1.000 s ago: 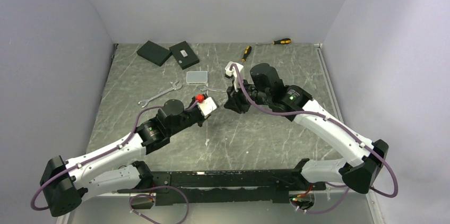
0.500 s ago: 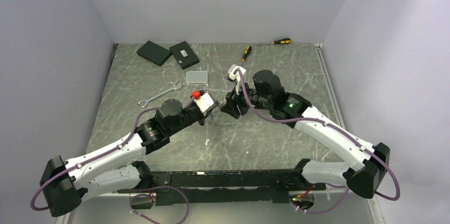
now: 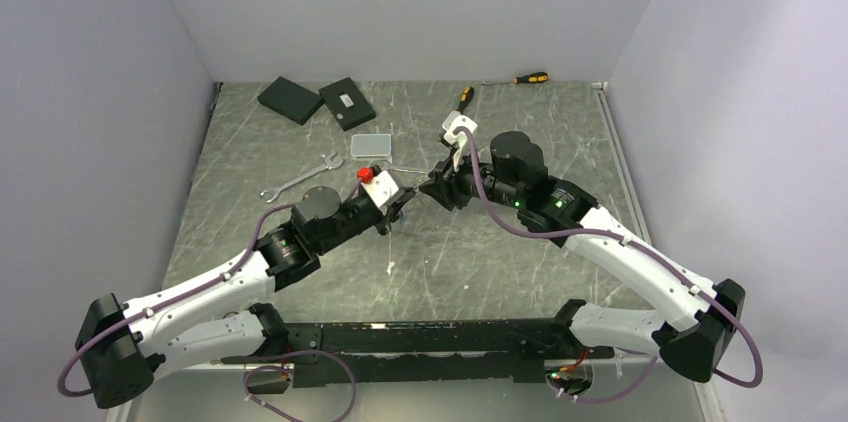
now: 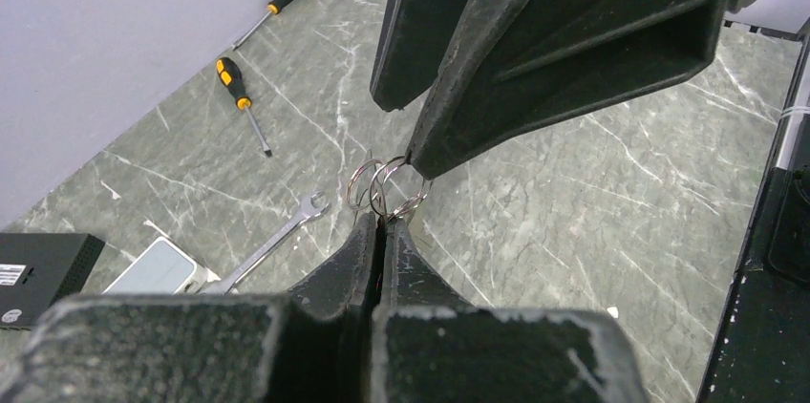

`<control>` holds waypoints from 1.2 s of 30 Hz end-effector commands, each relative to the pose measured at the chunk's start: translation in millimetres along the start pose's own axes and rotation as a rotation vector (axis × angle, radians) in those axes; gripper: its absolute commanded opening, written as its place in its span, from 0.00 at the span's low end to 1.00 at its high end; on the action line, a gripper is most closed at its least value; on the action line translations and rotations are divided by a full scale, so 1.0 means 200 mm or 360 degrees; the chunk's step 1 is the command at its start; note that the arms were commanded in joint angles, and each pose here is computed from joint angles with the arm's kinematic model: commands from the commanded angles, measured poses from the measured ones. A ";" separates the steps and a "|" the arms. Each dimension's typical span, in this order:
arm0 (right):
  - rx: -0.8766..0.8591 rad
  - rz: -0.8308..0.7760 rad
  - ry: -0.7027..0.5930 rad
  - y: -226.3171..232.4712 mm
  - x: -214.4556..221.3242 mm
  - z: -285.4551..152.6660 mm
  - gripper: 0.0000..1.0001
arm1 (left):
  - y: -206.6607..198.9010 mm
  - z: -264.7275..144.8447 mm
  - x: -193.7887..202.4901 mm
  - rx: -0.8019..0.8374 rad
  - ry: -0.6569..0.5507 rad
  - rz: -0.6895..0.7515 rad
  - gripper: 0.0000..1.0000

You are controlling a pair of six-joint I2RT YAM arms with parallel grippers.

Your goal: Put the keys on the keyring

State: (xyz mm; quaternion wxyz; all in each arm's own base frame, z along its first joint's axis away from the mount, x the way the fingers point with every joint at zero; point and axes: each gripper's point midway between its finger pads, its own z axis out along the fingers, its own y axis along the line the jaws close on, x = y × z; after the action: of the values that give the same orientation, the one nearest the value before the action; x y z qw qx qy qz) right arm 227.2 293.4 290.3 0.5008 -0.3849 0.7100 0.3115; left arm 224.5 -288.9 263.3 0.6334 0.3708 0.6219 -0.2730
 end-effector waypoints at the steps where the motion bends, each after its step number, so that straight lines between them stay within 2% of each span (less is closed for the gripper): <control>1: 0.0027 -0.0032 -0.0086 -0.02 -0.07 0.01 0.39 | 0.00 0.00 -0.17 0.0016 -0.0185 -0.0030 0.00; 6: -0.0005 -0.0027 -0.0064 -0.01 -0.06 0.03 0.38 | 0.00 0.00 -0.18 0.0014 -0.0187 -0.0025 0.00; 14: -0.0029 -0.0017 -0.0053 0.00 -0.05 0.05 0.29 | 0.00 0.00 -0.19 0.0012 -0.0199 -0.0014 0.00; 15: -0.0035 -0.0016 -0.0048 0.00 -0.05 0.06 0.26 | 0.00 0.00 -0.19 0.0011 -0.0201 -0.0014 0.00; 17: -0.0055 -0.0017 -0.0040 0.01 -0.05 0.06 0.02 | 0.00 -0.01 -0.19 0.0012 -0.0204 -0.0011 0.00; 18: -0.0066 -0.0016 -0.0037 0.02 -0.04 0.07 0.00 | 0.00 -0.01 -0.19 0.0008 -0.0202 -0.0009 0.00; 23: -0.0124 -0.0013 -0.0003 0.05 -0.02 0.08 0.00 | 0.00 -0.01 -0.17 0.0021 -0.0183 0.0044 0.00; 30: -0.0170 -0.0025 0.0059 0.07 -0.04 0.04 0.00 | 0.01 -0.02 -0.09 0.0038 -0.0049 0.0221 0.00; 36: -0.0203 -0.0055 0.0233 0.10 0.05 0.02 0.00 | -0.05 -0.01 -0.06 0.0184 0.0036 0.0327 0.00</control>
State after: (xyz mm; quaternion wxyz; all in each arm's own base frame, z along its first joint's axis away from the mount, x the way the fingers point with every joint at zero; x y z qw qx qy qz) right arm 219.2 304.8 268.3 0.4348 -0.4252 0.7267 0.3194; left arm 219.7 -286.7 247.3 0.6153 0.4365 0.6114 -0.2388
